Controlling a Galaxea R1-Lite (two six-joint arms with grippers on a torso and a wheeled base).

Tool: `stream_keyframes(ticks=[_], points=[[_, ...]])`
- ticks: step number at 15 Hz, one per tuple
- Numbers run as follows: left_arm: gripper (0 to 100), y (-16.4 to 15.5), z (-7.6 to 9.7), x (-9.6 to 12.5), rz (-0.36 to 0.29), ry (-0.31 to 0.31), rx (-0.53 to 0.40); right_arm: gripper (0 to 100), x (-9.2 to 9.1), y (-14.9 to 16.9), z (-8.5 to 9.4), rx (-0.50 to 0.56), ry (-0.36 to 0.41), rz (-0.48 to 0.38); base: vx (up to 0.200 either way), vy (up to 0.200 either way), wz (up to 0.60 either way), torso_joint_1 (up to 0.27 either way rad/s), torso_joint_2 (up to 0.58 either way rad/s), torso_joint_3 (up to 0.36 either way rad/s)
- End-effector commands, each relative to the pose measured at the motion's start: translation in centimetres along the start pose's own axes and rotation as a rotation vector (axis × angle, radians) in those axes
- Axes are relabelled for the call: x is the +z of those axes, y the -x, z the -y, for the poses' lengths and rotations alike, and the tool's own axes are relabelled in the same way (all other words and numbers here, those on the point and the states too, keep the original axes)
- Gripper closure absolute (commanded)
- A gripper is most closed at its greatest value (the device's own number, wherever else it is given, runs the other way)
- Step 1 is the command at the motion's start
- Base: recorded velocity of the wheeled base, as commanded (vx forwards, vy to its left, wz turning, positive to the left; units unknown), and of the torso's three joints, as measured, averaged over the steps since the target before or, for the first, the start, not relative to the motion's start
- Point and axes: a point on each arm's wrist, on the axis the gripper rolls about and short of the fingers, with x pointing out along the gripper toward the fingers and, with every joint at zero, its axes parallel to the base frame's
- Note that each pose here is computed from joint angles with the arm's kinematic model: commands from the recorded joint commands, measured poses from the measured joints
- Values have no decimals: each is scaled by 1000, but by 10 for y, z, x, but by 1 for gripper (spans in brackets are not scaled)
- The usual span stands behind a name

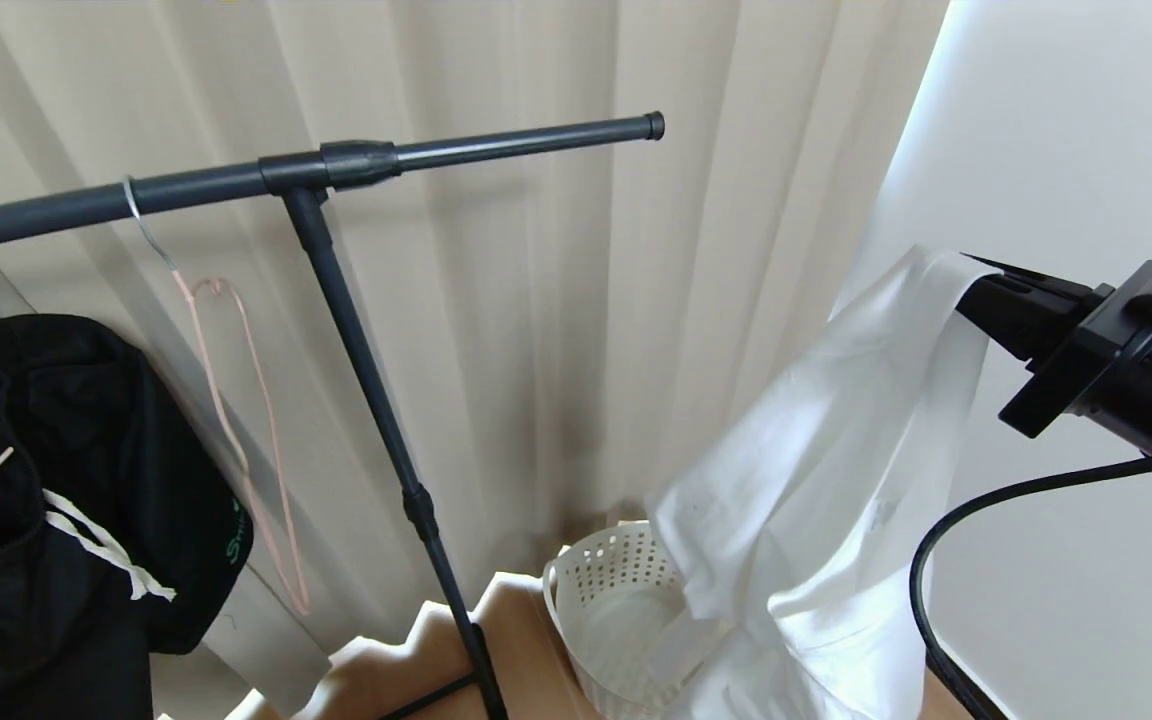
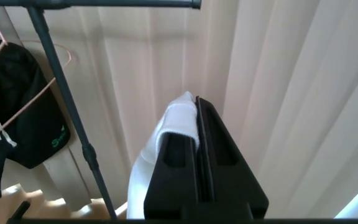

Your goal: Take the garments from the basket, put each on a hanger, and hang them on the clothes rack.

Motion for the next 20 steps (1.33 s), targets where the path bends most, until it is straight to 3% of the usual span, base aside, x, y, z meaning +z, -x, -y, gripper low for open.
stream_keyframes(ticks=[1,8,20], points=[[0,0,0,0,-1,0,1,100,-1,0,0,1,1,-2,0,0,0,276,-623,-163],[0,0,0,0,-1,0,1,100,-1,0,0,1,0,-3,0,0,0,186,-424,-57],[0,0,0,0,1,3,5,100,-3,1,0,1,0,-9,0,0,0,168,-351,-181]])
